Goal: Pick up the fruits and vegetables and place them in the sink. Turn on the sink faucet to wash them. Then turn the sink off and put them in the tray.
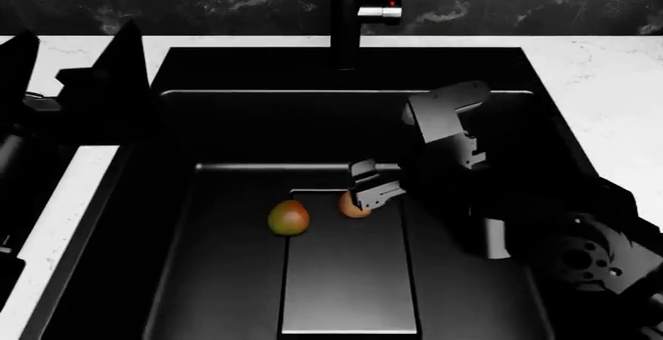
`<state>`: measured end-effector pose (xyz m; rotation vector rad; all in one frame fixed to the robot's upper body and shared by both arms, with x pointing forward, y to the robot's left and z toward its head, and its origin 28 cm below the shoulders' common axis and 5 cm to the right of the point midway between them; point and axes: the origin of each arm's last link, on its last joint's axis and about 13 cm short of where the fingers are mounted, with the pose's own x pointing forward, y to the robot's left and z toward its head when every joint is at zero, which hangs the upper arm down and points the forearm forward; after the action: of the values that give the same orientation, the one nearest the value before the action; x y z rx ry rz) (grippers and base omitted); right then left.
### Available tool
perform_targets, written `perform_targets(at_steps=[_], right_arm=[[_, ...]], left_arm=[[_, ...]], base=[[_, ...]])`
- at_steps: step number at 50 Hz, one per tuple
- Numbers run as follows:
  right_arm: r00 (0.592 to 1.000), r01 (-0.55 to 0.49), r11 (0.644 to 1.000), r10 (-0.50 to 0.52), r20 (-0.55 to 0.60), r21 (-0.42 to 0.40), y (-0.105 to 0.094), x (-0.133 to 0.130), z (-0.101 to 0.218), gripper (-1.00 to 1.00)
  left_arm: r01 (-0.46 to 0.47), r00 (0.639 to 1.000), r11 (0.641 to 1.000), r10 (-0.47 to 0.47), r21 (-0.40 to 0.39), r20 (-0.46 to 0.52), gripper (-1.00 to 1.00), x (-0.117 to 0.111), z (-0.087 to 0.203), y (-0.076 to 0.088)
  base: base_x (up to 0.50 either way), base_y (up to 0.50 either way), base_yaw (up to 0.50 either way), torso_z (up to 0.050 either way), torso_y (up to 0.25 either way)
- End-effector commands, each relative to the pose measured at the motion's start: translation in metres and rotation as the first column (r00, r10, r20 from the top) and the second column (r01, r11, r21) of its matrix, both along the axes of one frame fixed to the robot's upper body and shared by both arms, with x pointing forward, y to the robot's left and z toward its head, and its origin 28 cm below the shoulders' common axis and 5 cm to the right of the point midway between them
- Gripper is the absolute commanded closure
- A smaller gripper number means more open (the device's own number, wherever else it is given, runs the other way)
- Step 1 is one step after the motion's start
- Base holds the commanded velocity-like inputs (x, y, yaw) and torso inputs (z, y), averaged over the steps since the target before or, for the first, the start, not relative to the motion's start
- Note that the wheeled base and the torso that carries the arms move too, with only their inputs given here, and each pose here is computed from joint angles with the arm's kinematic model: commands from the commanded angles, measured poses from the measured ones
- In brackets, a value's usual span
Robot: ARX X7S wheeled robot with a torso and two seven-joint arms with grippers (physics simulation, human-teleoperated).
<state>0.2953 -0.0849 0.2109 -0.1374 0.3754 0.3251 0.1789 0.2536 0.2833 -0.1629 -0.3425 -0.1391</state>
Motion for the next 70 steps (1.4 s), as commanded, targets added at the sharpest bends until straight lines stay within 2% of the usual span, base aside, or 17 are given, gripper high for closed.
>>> perform_targets(at_steps=[1,10,20,33,46,48,51,70], right_arm=[[0.995,-0.061,0.998,0.061,-0.08,0.003,0.01,0.003,-0.024,-1.0],[0.988,-0.07,0.996,0.076,-0.132,0.049,0.013,0.004,-0.034,-1.0],[0.985,-0.062,0.996,0.071,-0.155,0.061,0.014,0.009,-0.041,-1.0],[0.988,0.015,0.999,-0.008,-0.151,0.047,0.009,0.044,-0.047,-1.0],[0.984,0.016,0.998,-0.007,-0.18,0.052,0.017,0.057,-0.058,-1.0],[0.992,0.009,0.999,-0.005,-0.126,0.034,0.019,0.042,-0.055,-1.0],[0.995,0.007,1.0,-0.004,-0.102,0.025,0.019,0.035,-0.054,-1.0],[0.995,0.003,1.0,0.0,-0.103,0.023,0.02,0.036,-0.055,-1.0]], left_arm=[[0.003,1.0,1.0,-0.003,0.0,-0.008,-1.0,0.001,-0.003,0.0],[0.004,1.0,1.0,-0.004,0.001,-0.01,-1.0,0.002,-0.004,0.0],[0.004,1.0,1.0,-0.004,-0.002,-0.013,-1.0,0.003,-0.005,0.0],[0.005,1.0,1.0,-0.005,-0.001,-0.019,-1.0,0.004,-0.007,-0.001],[0.014,1.0,1.0,-0.014,-0.005,-0.023,-1.0,0.005,-0.007,-0.002],[0.015,1.0,1.0,-0.015,-0.009,-0.024,-1.0,0.005,-0.007,-0.001],[0.015,1.0,1.0,-0.015,-0.01,-0.025,-1.0,0.005,-0.007,-0.001],[0.016,1.0,1.0,-0.016,-0.009,-0.024,-1.0,0.005,-0.007,-0.001]], base=[[0.0,0.0,0.0,0.0,0.0],[0.0,0.0,0.0,0.0,0.0],[0.0,0.0,0.0,0.0,0.0],[0.0,0.0,0.0,0.0,0.0],[0.0,0.0,0.0,0.0,0.0],[0.0,0.0,0.0,0.0,0.0],[0.0,0.0,0.0,0.0,0.0],[0.0,0.0,0.0,0.0,0.0]])
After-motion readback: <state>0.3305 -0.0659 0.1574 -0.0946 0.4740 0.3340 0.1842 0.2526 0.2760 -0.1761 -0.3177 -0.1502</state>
